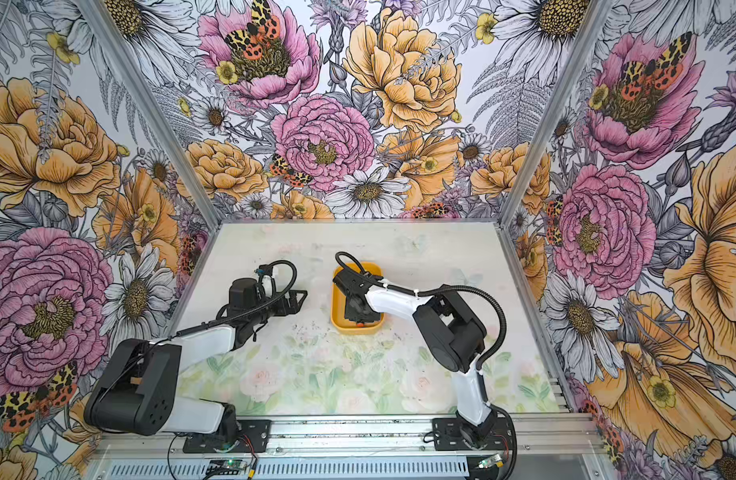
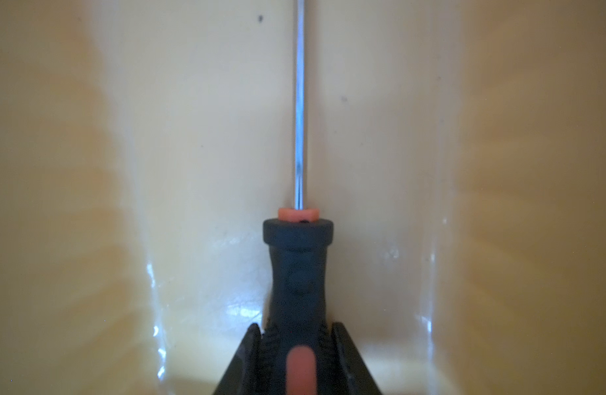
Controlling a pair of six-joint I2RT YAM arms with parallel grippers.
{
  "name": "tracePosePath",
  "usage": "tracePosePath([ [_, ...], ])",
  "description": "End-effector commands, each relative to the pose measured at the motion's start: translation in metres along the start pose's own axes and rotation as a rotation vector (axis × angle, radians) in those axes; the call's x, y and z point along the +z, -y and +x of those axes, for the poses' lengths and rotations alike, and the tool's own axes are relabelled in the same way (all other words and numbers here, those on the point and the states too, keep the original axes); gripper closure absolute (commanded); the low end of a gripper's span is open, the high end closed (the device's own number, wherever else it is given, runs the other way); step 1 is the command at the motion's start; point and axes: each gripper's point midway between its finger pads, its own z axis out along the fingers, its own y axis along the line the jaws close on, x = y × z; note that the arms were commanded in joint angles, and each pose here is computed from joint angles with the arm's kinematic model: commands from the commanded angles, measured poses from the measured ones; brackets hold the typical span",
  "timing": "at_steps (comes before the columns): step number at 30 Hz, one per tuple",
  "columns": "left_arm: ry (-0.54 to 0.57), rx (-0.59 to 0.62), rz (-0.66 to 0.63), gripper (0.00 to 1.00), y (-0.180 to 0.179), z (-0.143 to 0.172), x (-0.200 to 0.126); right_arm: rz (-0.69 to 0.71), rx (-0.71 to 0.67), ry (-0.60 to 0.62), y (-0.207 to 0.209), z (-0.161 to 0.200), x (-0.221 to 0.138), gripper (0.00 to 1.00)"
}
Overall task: Put the screwdriver in the bin
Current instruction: Place the screwdriver into the bin.
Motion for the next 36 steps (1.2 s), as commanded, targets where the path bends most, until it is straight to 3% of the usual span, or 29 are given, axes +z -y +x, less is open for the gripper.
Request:
tracePosePath([
  [1,0.014,-0.004,0.017,0.01,0.0013,-0.0030,0.0001,0.030,-0.024,-0.019,0.0013,0.0046,0.0059,0.86],
  [36,0.016,-0.016,0.021,0.01,0.0026,-0.0025,-0.0018,0.020,-0.076,-0.008,-0.0051,0.0040,-0.0016,0.63],
])
